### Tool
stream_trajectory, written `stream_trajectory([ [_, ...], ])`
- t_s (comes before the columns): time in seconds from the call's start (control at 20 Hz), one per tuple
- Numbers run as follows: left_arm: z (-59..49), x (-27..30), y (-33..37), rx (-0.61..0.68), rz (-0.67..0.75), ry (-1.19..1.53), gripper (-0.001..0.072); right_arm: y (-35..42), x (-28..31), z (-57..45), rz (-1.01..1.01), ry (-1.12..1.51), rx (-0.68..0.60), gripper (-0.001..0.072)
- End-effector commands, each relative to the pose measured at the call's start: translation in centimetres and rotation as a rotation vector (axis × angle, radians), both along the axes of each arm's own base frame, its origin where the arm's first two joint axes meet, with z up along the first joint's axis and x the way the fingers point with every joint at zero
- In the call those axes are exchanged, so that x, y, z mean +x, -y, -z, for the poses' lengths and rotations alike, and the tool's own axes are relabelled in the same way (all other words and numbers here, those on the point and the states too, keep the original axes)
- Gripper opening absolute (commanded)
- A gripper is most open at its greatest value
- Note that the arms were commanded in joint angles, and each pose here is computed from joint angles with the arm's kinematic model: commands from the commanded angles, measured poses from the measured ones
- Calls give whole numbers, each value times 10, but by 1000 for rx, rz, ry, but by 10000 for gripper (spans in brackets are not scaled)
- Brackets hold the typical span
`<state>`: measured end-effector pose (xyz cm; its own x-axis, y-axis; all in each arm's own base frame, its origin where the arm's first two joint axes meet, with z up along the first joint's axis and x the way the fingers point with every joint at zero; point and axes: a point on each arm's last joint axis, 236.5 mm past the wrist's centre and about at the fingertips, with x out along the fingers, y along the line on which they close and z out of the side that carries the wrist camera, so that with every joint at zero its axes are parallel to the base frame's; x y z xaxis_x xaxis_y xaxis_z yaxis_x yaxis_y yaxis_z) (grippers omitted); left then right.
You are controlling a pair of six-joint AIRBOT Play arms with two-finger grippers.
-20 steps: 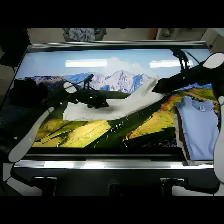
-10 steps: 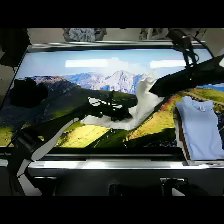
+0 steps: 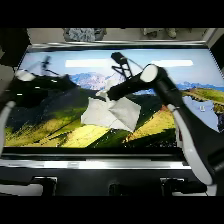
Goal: Fold the shirts.
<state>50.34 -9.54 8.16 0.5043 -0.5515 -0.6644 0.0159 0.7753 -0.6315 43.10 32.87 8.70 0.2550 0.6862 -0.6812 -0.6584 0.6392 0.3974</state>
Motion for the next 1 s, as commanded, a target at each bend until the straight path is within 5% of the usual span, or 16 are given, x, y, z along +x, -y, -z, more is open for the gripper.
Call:
stream_trajectory([
  [0.0, -42, -31, -148, 126, -251, 23, 27, -74, 24, 48, 126, -136, 241, 44],
  [0.1, -59, -41, -181, 136, -326, 52, 28, -102, 17, 77, 151, -249, 319, 44],
  [0.15, -63, -43, -187, 140, -342, 60, 28, -113, 10, 91, 146, -288, 327, 113],
  [0.25, -64, -45, -187, 140, -342, 60, 28, -119, 0, 104, 125, -330, 320, 697],
  [0.4, -63, -44, -181, 150, -313, 64, 28, -72, -5, 96, 24, -315, 209, 696],
  [0.7, -63, -44, -178, 167, -287, 77, 28, 204, 0, 84, 203, -345, -410, 664],
  [0.95, -62, -43, -164, 165, -253, 72, 29, 167, -29, 135, 218, -495, -192, 695],
])
